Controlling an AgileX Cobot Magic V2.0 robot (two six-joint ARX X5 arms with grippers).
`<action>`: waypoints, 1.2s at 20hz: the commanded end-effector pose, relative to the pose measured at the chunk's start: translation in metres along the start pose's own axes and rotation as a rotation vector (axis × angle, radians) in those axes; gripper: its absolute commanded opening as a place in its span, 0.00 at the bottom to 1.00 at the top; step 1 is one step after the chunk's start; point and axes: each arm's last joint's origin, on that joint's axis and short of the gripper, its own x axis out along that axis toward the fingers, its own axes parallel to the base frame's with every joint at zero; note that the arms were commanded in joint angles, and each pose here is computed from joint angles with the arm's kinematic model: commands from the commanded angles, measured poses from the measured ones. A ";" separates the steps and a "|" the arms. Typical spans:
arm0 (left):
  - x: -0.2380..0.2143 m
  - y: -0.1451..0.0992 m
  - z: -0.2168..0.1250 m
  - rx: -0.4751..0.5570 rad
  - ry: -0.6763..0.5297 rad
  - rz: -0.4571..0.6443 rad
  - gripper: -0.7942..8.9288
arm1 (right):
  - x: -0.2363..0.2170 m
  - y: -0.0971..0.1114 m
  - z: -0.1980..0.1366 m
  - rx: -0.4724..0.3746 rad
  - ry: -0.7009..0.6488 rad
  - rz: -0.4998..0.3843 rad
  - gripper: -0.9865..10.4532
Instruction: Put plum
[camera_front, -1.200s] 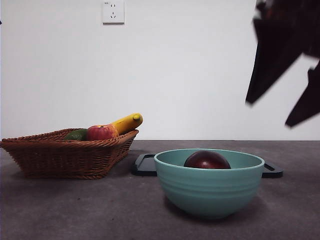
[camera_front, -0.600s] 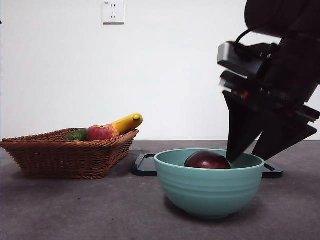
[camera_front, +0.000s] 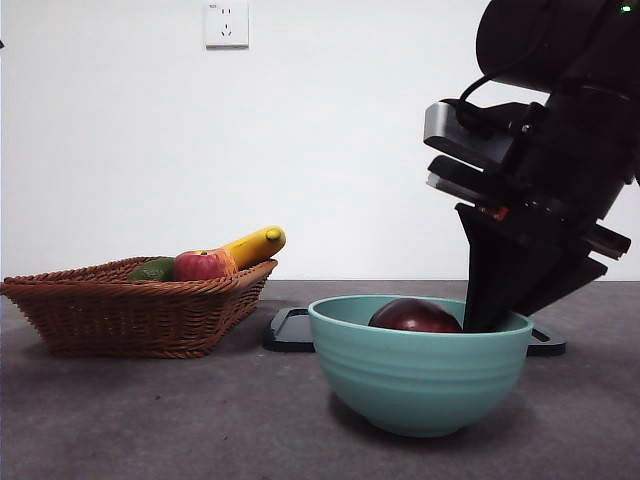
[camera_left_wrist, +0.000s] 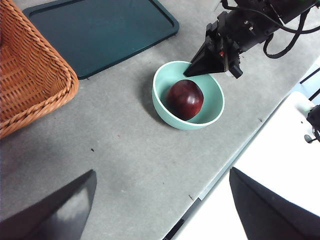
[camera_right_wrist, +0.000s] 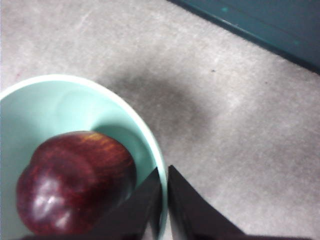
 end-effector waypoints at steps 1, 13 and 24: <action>-0.001 -0.001 0.003 0.008 -0.008 -0.008 0.52 | -0.009 0.007 0.019 0.000 -0.053 0.015 0.09; -0.001 -0.001 0.003 0.008 -0.008 -0.008 0.52 | -0.030 -0.035 0.123 0.095 -0.193 -0.088 0.09; -0.001 -0.001 0.002 0.007 -0.005 -0.007 0.52 | 0.030 -0.075 0.145 0.160 -0.122 -0.125 0.09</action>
